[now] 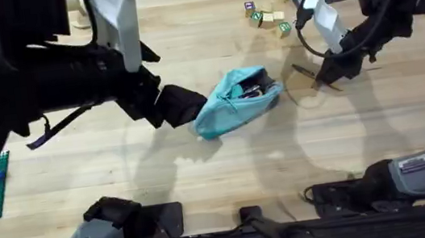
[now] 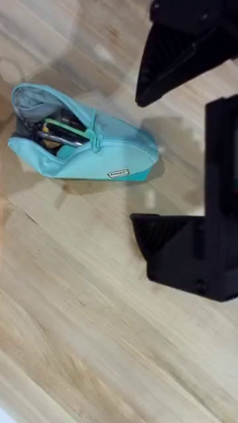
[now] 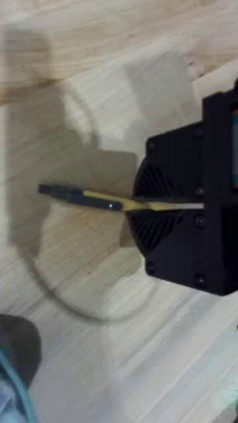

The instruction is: Unzip the bag, pick up the pens from the table one at a time and place them inside, then zip the bag closed.

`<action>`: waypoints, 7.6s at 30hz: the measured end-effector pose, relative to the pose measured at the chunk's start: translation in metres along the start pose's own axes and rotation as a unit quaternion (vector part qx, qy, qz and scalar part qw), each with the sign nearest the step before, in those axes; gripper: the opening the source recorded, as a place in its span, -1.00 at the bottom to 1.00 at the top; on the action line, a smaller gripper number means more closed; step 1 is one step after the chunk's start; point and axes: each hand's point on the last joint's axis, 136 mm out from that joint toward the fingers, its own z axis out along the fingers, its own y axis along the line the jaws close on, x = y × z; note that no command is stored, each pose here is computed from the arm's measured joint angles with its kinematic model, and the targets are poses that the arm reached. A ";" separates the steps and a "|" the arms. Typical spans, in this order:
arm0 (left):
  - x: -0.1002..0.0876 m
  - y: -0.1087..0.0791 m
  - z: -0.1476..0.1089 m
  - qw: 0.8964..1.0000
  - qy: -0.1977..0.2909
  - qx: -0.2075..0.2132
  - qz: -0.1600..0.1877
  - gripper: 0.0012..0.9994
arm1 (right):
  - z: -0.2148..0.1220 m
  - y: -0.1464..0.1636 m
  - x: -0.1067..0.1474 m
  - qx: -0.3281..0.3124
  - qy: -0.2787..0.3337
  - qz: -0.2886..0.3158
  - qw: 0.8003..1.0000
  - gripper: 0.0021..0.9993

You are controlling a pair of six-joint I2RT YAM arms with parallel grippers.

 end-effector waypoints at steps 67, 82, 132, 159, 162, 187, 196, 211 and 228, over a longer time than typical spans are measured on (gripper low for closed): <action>0.039 0.004 -0.003 0.996 0.088 -0.022 0.025 0.99 | -0.065 0.083 -0.104 -0.045 0.009 -0.506 0.861 -0.94; 0.060 0.021 -0.013 0.989 0.122 -0.036 0.081 0.99 | -0.039 0.114 -0.133 -0.066 0.009 -0.541 0.838 -0.94; 0.067 0.056 -0.034 0.995 0.066 -0.056 0.041 0.99 | 0.008 0.147 -0.168 -0.105 -0.014 -0.537 0.837 1.00; 0.055 0.041 -0.011 0.996 0.020 0.049 0.072 0.99 | -0.105 0.138 -0.189 0.029 -0.096 -0.297 0.950 1.00; 0.055 0.041 -0.001 0.993 0.012 0.080 0.089 0.99 | -0.115 0.140 -0.189 0.029 -0.109 -0.219 0.969 1.00; 0.081 0.020 0.059 0.940 -0.069 0.306 0.137 0.99 | -0.122 0.178 -0.199 -0.109 -0.135 0.097 0.980 1.00; 0.086 0.021 0.065 0.937 -0.070 0.317 0.130 0.99 | -0.104 0.208 -0.207 -0.114 -0.107 0.051 0.986 1.00; 0.086 0.021 0.065 0.937 -0.070 0.317 0.131 0.99 | -0.071 0.231 -0.223 -0.057 -0.077 0.012 0.995 1.00; 0.086 0.021 0.065 0.937 -0.070 0.317 0.131 0.99 | -0.058 0.229 -0.221 -0.054 -0.056 0.056 0.995 0.70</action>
